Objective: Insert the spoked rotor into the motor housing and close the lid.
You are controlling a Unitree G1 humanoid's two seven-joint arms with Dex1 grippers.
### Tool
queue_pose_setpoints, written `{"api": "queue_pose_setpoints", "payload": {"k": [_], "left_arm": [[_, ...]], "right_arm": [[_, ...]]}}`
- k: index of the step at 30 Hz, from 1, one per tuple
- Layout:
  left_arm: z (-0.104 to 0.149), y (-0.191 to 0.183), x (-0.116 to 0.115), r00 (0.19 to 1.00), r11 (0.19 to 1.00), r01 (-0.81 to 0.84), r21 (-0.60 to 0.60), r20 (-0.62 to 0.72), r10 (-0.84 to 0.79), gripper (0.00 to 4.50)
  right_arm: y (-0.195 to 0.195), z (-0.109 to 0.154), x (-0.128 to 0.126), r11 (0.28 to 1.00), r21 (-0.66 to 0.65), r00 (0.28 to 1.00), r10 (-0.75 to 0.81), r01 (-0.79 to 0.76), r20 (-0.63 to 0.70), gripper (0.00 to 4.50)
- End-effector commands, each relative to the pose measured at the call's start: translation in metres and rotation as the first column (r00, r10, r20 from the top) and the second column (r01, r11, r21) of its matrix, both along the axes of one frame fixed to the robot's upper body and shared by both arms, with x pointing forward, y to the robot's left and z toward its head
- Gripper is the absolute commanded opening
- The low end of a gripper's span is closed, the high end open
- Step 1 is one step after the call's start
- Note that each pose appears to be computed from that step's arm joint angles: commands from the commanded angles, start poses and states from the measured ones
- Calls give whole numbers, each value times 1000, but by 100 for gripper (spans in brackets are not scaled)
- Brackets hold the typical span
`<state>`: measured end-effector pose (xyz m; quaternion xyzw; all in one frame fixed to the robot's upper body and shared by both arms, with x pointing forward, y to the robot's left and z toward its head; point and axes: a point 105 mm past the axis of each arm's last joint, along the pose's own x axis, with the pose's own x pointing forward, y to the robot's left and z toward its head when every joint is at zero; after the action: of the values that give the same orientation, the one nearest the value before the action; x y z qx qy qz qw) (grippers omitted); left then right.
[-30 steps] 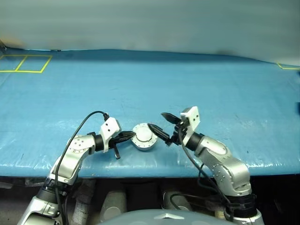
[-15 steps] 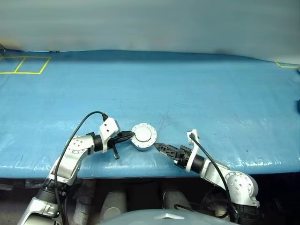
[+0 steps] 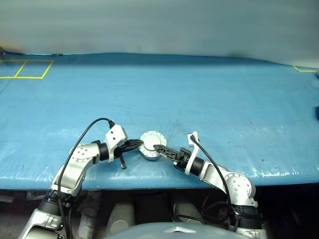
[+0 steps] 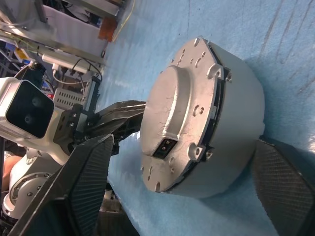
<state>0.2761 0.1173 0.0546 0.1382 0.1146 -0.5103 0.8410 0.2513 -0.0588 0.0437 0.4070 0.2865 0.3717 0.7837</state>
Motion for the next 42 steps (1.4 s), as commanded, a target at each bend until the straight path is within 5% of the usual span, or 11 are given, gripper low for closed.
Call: {"api": "queue_pose_setpoints", "payload": {"k": [1, 8, 14, 22, 31, 42], "left_arm": [[-19, 0, -8, 998, 999, 18, 41, -66, -16, 0], [-20, -1, -8, 997, 998, 30, 48, -67, -26, 0], [-15, -7, -9, 997, 999, 48, 11, -56, -47, 0], [45, -11, -8, 998, 968, 66, -243, 4, -67, 0], [66, 7, 3, 1000, 963, -3, -269, 20, 8, 0], [78, 12, 16, 983, 852, -184, -490, -108, 150, 0]], "right_arm": [[2, 12, -1, 998, 55, 999, 8, -10, 46, 322], [8, 19, -10, 996, 73, 995, 50, -57, 83, 117], [17, 15, -9, 996, 69, 997, 46, -50, 62, 116], [-1, 0, 1, 992, 60, 994, -111, 112, -12, 116], [-9, -13, 5, 964, 88, 964, -239, 250, -114, 116], [-16, 16, 14, 912, 260, 948, -309, 318, -78, 116]]}}
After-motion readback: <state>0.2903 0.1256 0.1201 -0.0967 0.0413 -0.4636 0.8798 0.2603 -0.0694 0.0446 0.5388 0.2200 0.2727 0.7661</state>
